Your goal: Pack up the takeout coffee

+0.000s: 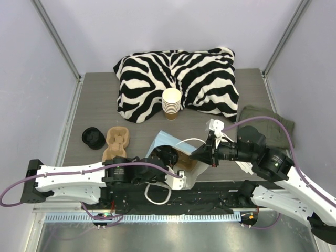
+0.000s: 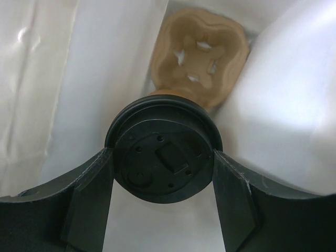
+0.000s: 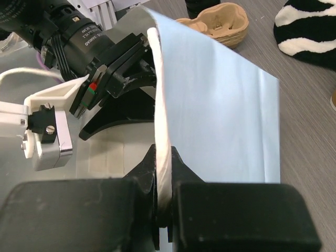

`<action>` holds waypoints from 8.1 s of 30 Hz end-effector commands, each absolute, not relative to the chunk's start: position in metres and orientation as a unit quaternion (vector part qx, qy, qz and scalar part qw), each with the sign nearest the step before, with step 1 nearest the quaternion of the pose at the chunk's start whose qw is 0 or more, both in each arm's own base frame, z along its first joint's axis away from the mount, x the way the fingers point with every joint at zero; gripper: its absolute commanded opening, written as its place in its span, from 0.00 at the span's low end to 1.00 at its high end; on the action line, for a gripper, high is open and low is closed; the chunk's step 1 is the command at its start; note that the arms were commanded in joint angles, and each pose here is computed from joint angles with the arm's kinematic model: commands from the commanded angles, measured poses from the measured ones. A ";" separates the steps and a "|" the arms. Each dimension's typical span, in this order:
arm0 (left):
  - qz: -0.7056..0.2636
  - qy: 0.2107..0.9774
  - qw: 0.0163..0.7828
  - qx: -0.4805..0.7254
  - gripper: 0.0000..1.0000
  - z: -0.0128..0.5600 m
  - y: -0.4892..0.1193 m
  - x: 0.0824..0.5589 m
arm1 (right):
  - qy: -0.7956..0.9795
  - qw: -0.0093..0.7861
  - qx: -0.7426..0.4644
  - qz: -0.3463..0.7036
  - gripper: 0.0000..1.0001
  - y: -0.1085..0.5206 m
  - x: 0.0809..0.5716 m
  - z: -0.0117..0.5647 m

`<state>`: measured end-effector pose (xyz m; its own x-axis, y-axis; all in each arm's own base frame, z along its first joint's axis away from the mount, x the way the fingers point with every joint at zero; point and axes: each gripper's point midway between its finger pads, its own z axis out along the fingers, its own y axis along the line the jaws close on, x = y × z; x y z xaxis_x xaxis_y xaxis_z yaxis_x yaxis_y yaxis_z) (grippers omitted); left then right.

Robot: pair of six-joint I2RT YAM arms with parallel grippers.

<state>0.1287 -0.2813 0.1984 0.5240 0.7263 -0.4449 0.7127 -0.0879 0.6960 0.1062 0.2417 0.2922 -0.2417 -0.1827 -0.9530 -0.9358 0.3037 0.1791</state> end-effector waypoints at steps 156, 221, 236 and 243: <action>-0.115 0.494 0.293 0.811 1.00 0.139 -0.341 0.207 | 0.783 0.374 -0.419 0.267 0.01 0.240 0.230 0.259; -0.174 0.478 0.353 0.785 1.00 0.224 -0.335 0.200 | 0.749 0.456 -0.436 0.203 0.01 0.228 0.252 0.268; -0.212 0.520 0.436 0.703 1.00 0.297 -0.310 0.226 | 0.731 0.471 -0.447 0.210 0.01 0.231 0.251 0.277; -0.200 0.557 0.510 0.624 1.00 0.337 -0.287 0.249 | 0.703 0.482 -0.473 0.223 0.01 0.236 0.244 0.281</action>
